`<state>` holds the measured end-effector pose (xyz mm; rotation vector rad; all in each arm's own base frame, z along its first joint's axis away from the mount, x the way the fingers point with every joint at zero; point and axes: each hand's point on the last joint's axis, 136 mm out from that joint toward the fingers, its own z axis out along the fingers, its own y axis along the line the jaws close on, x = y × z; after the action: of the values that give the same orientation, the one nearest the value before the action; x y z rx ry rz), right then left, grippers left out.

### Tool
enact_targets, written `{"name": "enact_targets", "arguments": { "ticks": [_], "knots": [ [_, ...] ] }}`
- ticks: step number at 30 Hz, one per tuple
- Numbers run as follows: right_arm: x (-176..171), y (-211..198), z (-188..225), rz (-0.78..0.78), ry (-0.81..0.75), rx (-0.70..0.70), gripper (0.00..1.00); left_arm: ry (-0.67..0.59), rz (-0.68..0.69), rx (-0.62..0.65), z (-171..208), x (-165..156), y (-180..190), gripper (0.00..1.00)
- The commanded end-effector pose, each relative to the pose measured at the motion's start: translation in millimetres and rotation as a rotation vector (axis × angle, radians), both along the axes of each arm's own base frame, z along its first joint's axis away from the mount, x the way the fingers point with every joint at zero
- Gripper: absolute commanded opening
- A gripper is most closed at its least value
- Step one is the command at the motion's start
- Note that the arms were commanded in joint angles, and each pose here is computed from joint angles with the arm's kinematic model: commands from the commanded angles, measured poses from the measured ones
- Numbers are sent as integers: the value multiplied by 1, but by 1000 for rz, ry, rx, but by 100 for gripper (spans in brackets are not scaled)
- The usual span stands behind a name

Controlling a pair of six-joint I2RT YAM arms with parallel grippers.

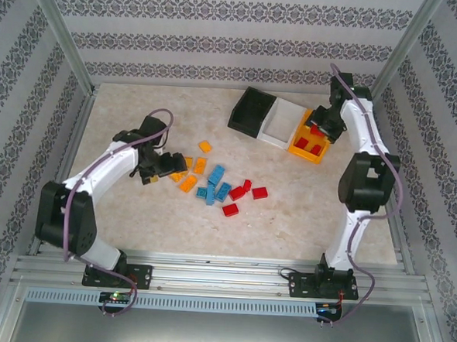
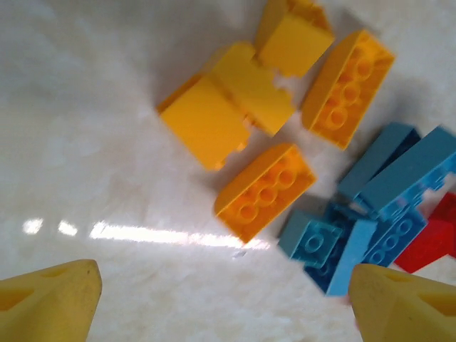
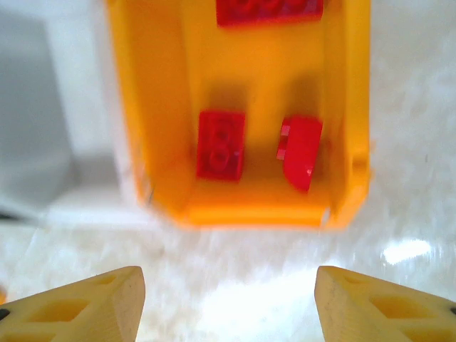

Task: Sort the legos into containers by color

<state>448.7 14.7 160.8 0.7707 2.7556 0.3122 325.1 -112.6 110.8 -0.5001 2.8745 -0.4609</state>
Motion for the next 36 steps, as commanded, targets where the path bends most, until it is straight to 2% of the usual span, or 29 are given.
{"name": "enact_targets", "arguments": {
  "ticks": [1,8,17,25,36],
  "knots": [
    [-34,37,9,82,-1,66,65,-18,-41,-45,9,31,-15,86],
    [-108,72,-2,151,60,74,65,73,6,-97,-18,85,-38,79],
    [-159,90,-29,149,121,109,65,123,85,-114,-42,135,-56,67],
    [-169,96,-38,144,142,115,65,155,79,-80,-53,157,-71,65],
    [-162,103,-45,124,114,142,65,265,172,26,-73,148,-67,64]
  ]
}}
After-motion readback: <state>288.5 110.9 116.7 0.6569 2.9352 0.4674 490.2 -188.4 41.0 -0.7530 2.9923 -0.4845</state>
